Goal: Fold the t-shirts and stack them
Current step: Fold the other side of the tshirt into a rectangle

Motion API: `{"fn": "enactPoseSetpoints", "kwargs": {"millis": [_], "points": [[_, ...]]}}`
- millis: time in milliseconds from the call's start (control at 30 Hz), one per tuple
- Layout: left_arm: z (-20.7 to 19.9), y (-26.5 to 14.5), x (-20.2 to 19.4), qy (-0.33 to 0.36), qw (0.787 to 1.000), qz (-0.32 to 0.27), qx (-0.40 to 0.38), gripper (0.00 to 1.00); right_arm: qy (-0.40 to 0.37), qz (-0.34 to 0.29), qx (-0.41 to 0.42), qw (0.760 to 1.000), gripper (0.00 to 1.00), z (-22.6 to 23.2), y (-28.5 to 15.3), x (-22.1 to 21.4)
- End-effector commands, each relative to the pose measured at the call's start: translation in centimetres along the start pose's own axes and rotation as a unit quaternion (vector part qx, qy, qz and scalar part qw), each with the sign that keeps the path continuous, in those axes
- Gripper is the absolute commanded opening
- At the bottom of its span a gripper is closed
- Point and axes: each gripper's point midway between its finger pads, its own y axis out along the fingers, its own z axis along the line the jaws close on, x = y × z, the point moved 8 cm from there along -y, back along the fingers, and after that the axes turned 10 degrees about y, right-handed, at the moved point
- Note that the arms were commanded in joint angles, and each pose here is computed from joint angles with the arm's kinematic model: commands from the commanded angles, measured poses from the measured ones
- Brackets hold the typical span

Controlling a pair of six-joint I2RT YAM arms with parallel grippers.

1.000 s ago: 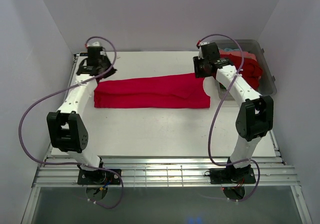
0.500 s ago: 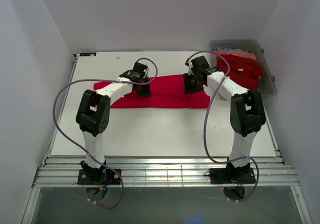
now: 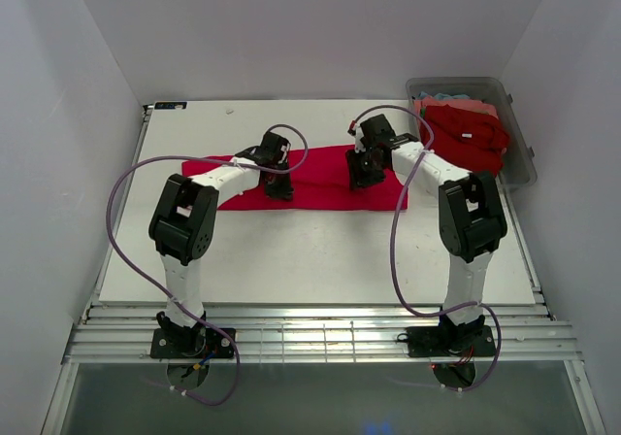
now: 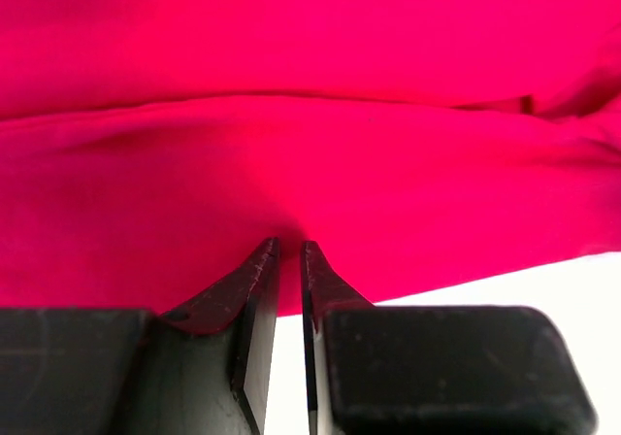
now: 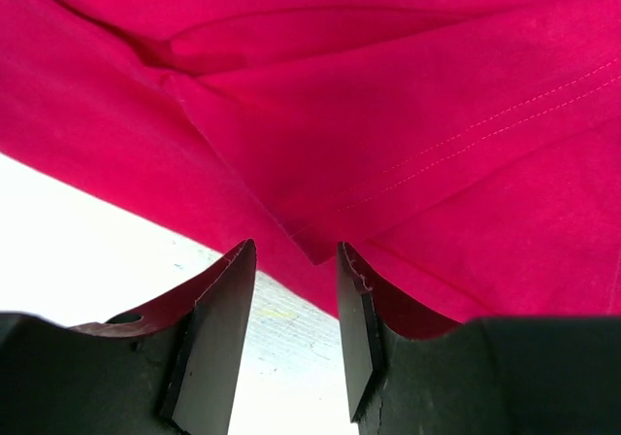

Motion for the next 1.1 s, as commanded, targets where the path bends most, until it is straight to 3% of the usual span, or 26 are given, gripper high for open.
{"fn": "enactPoseSetpoints", "kwargs": {"millis": [0,233,433,533,767,967,1067], "points": [[-0.2,0.4,-0.1,-0.001,1.0,-0.007,0.0,0.25,-0.015,-0.008,-0.014,1.0,0.45,-0.3,0.4,0.6],[0.0,0.8,-0.9,-0.003,1.0,0.001,0.004,0.25,-0.02,0.006,-0.027,0.999,0.39,-0.7,1.3,0.5],[0.2,1.0,-1.3,0.0,1.0,0.007,0.008,0.24,-0.02,0.002,-0.029,0.999,0.15,-0.8,1.6,0.7],[0.4,1.2,-1.8,-0.001,1.0,0.013,0.01,0.23,-0.023,-0.008,-0.03,0.999,0.11,-0.6,1.4,1.5],[0.9,1.7,-3.3,0.0,0.999,0.031,0.022,0.21,-0.037,-0.055,-0.037,0.997,0.12,0.4,0.2,6.1],[0.7,1.7,-4.1,-0.003,0.999,0.039,0.021,0.2,-0.046,-0.068,-0.037,0.996,0.13,0.5,3.1,8.5],[0.5,1.5,-4.3,-0.004,0.999,0.04,0.021,0.2,-0.055,-0.097,-0.03,0.993,0.24,0.4,4.3,9.4]]}}
